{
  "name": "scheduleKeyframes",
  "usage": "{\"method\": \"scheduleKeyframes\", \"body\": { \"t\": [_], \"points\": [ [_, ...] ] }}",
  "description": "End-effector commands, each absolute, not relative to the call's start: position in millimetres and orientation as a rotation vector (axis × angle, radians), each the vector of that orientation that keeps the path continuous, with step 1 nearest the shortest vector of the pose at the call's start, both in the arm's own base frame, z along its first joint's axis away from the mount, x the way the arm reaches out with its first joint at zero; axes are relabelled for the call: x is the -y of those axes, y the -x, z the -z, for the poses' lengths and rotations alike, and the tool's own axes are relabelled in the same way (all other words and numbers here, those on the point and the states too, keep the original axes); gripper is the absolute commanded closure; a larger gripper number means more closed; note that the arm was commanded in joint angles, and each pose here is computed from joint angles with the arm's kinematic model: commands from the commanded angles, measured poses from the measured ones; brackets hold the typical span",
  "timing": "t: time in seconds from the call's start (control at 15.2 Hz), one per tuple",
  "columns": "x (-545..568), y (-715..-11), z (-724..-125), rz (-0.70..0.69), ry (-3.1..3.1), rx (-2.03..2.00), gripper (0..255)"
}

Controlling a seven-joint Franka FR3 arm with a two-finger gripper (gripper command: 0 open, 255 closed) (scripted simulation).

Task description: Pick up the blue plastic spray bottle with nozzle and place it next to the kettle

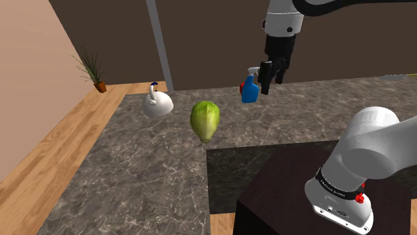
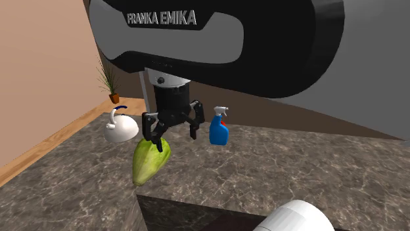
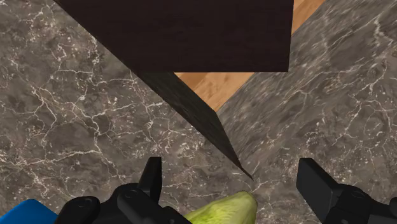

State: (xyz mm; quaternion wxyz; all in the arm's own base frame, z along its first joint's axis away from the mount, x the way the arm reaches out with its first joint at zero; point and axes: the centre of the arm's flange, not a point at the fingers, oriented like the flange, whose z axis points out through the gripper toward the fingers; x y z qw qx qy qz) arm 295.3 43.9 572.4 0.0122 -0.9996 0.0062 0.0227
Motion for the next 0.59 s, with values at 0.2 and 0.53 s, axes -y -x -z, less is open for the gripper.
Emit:
{"method": "scheduleKeyframes", "body": {
  "t": [0.2,0.53],
  "points": [
    [-6.5,-293.1,-555.6,-0.022,3.105,0.074,0],
    [55.3,-295.7,-526.6,0.059,3.079,0.227,0]
  ]
}}
